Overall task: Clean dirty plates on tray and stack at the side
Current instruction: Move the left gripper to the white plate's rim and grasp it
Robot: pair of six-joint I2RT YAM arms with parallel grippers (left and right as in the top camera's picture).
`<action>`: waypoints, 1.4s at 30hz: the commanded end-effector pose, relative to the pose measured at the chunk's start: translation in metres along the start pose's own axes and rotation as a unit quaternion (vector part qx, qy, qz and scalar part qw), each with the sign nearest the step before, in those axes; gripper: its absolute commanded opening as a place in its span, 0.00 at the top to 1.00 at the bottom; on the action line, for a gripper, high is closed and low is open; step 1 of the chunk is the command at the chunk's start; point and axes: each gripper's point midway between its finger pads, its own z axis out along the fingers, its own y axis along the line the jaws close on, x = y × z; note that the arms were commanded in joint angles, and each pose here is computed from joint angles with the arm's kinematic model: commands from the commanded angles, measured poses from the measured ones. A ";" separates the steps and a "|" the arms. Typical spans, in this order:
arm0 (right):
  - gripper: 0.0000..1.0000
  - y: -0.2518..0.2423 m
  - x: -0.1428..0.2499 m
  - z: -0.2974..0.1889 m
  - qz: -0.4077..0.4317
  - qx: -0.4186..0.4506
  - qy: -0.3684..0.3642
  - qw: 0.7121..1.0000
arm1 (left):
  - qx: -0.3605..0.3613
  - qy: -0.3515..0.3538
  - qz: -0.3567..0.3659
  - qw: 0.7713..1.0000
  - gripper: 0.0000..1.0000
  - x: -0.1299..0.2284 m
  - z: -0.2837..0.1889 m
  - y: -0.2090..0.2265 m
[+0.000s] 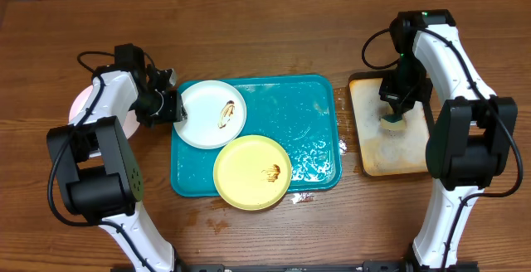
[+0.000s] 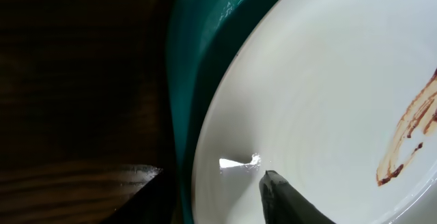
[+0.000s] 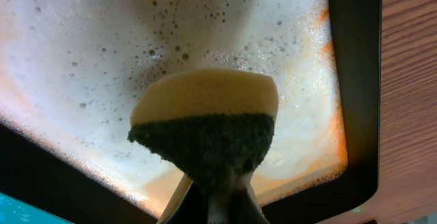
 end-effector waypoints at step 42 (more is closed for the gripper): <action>0.96 -0.005 0.002 -0.015 0.003 -0.008 -0.016 1.000 | 0.003 -0.052 -0.003 0.999 0.55 -0.016 -0.037 -0.012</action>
